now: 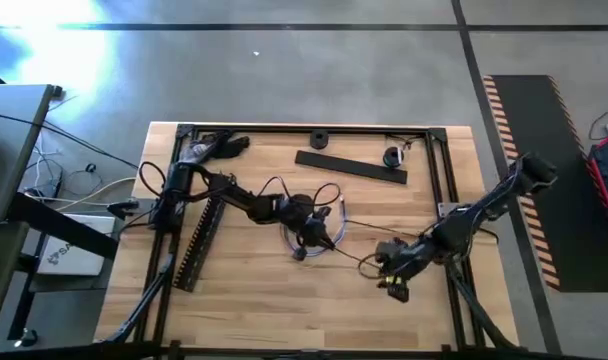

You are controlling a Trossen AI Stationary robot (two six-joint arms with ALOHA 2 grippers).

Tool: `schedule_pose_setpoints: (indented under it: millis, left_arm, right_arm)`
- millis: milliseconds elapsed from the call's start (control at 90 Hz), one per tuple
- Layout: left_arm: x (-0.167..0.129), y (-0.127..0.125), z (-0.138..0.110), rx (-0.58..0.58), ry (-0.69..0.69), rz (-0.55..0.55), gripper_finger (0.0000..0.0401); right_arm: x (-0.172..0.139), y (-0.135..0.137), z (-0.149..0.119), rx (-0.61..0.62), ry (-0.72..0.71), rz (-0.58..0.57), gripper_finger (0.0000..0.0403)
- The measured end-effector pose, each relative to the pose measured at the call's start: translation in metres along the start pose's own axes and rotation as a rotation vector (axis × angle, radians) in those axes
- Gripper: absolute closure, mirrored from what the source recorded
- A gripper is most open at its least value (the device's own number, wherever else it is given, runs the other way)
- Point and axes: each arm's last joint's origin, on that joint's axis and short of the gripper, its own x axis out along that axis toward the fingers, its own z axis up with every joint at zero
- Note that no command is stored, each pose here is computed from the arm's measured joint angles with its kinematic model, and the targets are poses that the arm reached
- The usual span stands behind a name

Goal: Ziptie cables
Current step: Insert the cable zip tie into the cable wires

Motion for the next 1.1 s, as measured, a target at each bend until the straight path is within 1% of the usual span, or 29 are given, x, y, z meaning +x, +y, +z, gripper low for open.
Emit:
schedule_pose_setpoints:
  millis: [89,156,200,311,389,478,511,556,644,778,833,911,1100]
  left_arm:
    - [0.0,0.0,0.0,0.0,0.004,0.014,0.0401]
    - [0.0,0.0,0.0,-0.001,0.007,0.016,0.0401]
    - [0.0,0.0,0.0,-0.001,0.007,0.017,0.0401]
    - [0.0,0.0,-0.001,-0.002,0.009,0.017,0.0401]
    - [0.0,0.0,-0.001,-0.003,0.012,0.016,0.0401]
    - [0.0,0.0,-0.001,-0.006,0.017,0.014,0.0401]
    - [0.0,0.0,-0.001,-0.006,0.017,0.014,0.0401]
    - [0.0,0.0,-0.001,-0.005,0.017,0.015,0.0401]
    - [0.0,0.0,-0.001,0.004,0.015,0.015,0.0401]
    - [0.0,0.0,-0.001,0.005,0.013,0.016,0.0401]
    - [0.0,-0.001,-0.001,0.006,0.014,0.016,0.0401]
    - [0.001,-0.001,-0.001,0.005,0.016,0.017,0.0401]
    - [0.001,-0.001,-0.001,0.005,0.017,0.017,0.0401]
  right_arm:
    - [0.009,-0.002,0.007,-0.095,-0.153,-0.042,0.0164]
    - [0.021,-0.004,0.008,-0.15,-0.209,-0.036,0.0156]
    - [0.029,-0.005,0.008,-0.17,-0.243,-0.021,0.0154]
    - [0.049,-0.009,0.012,-0.177,-0.332,0.005,0.0155]
    - [0.056,-0.01,0.013,-0.222,-0.298,0.052,0.0159]
    - [0.053,-0.009,0.019,-0.215,-0.287,0.063,0.0165]
    - [0.052,-0.011,0.019,-0.207,-0.28,0.036,0.0167]
    - [0.054,-0.017,0.018,-0.183,-0.268,-0.034,0.0169]
    - [0.066,-0.027,0.015,-0.127,-0.252,-0.152,0.0175]
    - [0.088,-0.041,0.01,-0.076,-0.207,-0.251,0.0191]
    - [0.097,-0.044,0.007,-0.078,-0.19,-0.269,0.0202]
    - [0.105,-0.044,0.008,-0.081,-0.211,-0.259,0.0221]
    - [0.111,-0.043,0.007,-0.076,-0.226,-0.247,0.0288]
